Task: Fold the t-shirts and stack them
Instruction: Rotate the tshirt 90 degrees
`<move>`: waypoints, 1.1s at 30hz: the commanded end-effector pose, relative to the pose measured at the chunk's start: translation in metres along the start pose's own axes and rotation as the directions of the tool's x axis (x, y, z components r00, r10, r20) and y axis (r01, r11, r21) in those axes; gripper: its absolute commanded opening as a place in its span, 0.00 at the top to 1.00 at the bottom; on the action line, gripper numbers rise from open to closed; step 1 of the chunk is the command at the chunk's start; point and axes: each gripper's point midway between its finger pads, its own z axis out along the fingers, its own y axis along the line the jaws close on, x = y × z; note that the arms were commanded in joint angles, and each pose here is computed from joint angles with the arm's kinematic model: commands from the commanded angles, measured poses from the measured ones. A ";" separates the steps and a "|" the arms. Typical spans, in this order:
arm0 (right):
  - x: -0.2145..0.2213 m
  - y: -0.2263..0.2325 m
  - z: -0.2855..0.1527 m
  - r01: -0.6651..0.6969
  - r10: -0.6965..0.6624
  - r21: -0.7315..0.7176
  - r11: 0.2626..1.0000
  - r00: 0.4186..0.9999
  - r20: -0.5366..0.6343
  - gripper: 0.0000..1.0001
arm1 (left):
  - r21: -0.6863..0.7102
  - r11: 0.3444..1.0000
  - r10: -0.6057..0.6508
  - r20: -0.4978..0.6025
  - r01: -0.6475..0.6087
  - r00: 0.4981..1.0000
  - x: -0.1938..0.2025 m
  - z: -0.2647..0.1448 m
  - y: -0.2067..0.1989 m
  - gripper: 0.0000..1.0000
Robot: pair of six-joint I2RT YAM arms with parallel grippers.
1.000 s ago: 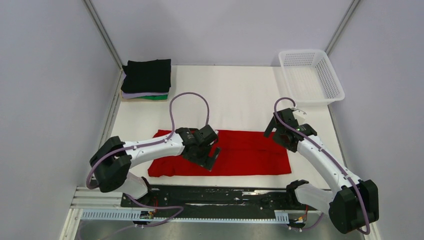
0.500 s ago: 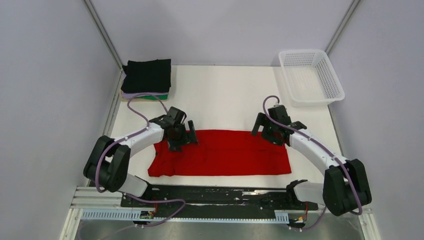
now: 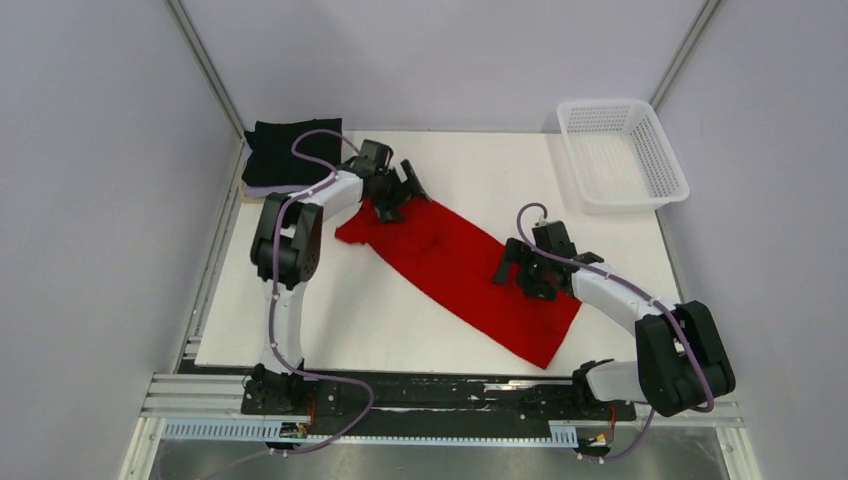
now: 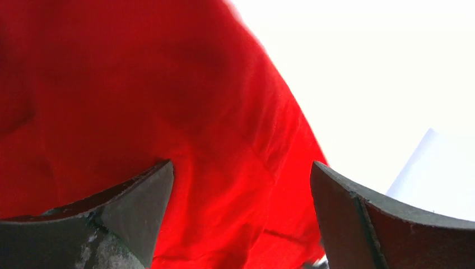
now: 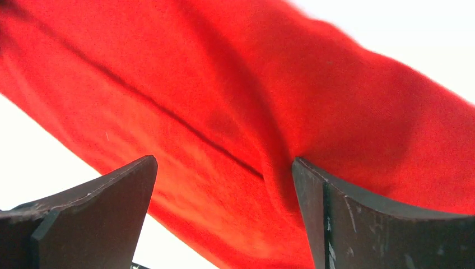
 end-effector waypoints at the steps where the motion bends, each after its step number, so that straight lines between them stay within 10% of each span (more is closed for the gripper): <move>1: 0.041 0.014 -0.001 0.007 -0.022 -0.113 0.994 0.991 -0.130 0.00 | 0.032 0.998 0.059 0.112 -0.062 0.992 -0.067 0.059 -0.026 0.00; 8: 0.092 0.075 -0.001 0.164 -0.255 -0.339 0.926 0.936 -0.243 0.00 | 0.346 0.937 0.012 0.124 -0.054 0.992 -0.098 0.136 -0.107 0.00; 16: 0.115 0.128 0.007 0.342 -0.455 -0.404 0.848 0.862 -0.225 0.00 | 0.583 0.782 0.050 0.294 -0.220 0.955 -0.106 0.126 -0.186 0.00; 33: 0.029 0.129 -0.058 0.358 -0.332 -0.233 0.904 0.932 0.145 0.00 | 0.505 0.702 0.317 0.411 -0.502 0.855 -0.083 -0.052 -0.264 0.00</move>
